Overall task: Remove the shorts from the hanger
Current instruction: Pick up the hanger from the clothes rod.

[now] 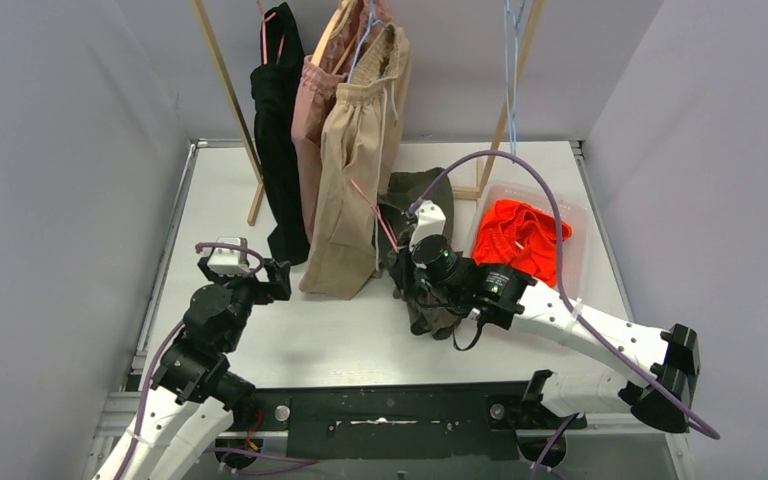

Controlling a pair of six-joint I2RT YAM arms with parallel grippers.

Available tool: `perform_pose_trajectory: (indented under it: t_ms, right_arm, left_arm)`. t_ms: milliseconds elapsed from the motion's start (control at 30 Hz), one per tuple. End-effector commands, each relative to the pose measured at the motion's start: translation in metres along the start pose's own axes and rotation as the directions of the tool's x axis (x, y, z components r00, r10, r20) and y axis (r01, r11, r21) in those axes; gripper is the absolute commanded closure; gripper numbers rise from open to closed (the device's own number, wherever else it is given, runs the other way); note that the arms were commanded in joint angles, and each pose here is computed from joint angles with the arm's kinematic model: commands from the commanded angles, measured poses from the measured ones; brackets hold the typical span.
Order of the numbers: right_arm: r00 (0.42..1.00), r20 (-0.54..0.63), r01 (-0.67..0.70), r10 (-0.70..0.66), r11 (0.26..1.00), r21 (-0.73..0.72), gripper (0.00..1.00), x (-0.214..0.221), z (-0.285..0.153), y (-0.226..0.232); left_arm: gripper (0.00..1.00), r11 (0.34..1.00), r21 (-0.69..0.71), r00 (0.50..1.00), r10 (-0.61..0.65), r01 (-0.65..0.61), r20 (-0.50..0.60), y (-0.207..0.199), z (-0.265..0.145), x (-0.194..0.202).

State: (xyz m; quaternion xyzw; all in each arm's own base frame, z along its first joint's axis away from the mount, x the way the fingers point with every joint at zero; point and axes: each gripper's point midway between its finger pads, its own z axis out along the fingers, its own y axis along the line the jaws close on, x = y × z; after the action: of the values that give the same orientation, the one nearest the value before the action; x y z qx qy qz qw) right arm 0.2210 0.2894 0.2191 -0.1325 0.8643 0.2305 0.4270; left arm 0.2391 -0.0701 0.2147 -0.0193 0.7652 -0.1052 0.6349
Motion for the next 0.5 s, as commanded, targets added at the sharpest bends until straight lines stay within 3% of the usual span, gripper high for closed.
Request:
perform_pose_trajectory:
  t_ms: [0,133,267,367,467]
  right_arm:
    - [0.99,0.138,-0.048,0.042,0.998,0.035,1.0,-0.041,-0.031,0.008]
    - [0.973,0.21,-0.058,0.093,0.984,-0.166,1.0,-0.057,-0.063,0.034]
    - [0.932,0.327,0.008,0.159,0.891,-0.454,1.0,-0.078,-0.109,0.069]
    - [0.929,0.33,0.02,0.166,0.869,-0.494,1.0,-0.081,-0.129,0.071]
    - [0.943,0.313,0.038,0.115,0.896,-0.443,1.0,-0.076,-0.126,0.062]
  left_arm:
    - [0.12,0.997,0.079,0.998,-0.009,0.004,0.068,-0.016,-0.006,-0.029]
    - [0.12,0.998,0.065,0.998,-0.007,0.003,0.066,-0.014,-0.007,-0.03]
    - [0.12,0.997,0.077,0.996,-0.014,0.008,0.083,-0.015,-0.01,-0.037]
    - [0.12,0.997,0.081,0.996,-0.015,0.008,0.083,-0.016,-0.011,-0.038]
    - [0.12,0.997,0.074,0.997,-0.01,0.005,0.074,-0.016,-0.008,-0.038]
